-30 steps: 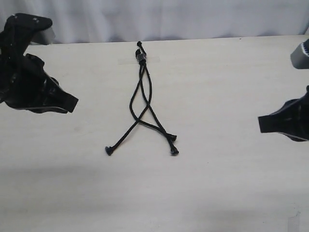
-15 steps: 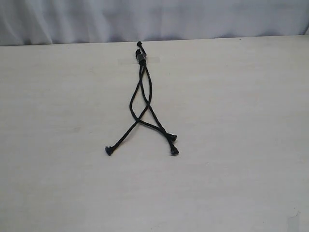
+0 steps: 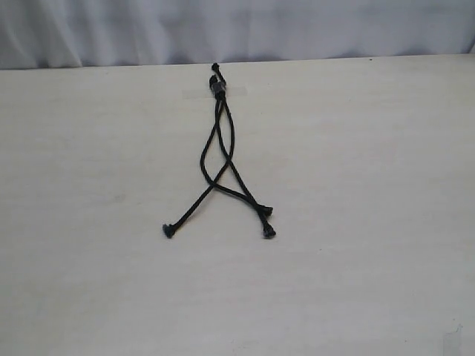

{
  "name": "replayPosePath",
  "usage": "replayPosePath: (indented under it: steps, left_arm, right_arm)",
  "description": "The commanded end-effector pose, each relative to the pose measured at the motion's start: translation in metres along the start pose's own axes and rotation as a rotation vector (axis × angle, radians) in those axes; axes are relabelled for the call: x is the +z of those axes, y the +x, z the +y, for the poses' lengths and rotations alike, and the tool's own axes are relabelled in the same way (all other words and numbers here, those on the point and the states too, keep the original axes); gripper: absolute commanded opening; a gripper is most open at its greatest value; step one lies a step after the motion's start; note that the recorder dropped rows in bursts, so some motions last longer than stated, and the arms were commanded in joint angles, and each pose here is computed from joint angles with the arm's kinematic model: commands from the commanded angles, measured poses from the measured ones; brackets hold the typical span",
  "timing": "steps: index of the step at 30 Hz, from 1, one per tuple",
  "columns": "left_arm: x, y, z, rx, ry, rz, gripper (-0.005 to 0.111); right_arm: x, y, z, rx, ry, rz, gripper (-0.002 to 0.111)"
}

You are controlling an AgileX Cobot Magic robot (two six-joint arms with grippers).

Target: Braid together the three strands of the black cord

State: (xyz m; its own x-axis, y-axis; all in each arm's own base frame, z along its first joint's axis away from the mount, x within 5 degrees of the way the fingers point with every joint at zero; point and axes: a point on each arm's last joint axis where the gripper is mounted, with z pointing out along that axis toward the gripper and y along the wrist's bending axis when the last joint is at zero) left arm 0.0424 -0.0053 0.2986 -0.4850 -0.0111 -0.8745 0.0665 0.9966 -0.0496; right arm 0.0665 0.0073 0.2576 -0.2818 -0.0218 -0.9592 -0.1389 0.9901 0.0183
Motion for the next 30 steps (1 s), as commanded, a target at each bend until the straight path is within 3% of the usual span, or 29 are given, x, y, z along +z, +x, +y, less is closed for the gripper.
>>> replayPosePath:
  steps: [1, 7, 13, 22, 30]
  left_arm:
    - [-0.001, 0.001, 0.000, -0.005, -0.003, -0.007, 0.000]
    - [-0.001, 0.001, 0.000, -0.005, -0.003, -0.007, 0.000]
    - [-0.001, 0.001, 0.000, -0.004, -0.005, -0.006, 0.000]
    - [-0.001, 0.001, 0.000, -0.004, -0.005, -0.006, 0.000]
    - [-0.001, 0.001, 0.000, -0.006, -0.005, -0.006, 0.000]
  right_arm:
    - [0.000, -0.001, 0.000, -0.005, 0.004, -0.021, 0.004]
    - [0.003, 0.006, 0.000, -0.010, 0.000, -0.009, 0.004]
    - [0.005, 0.034, 0.000, 0.016, -0.005, 0.018, 0.004]
    - [-0.007, 0.046, -0.007, -0.008, 0.122, -0.070, 0.004]
    - [0.008, 0.078, -0.007, 0.053, 0.155, -0.010, 0.004]
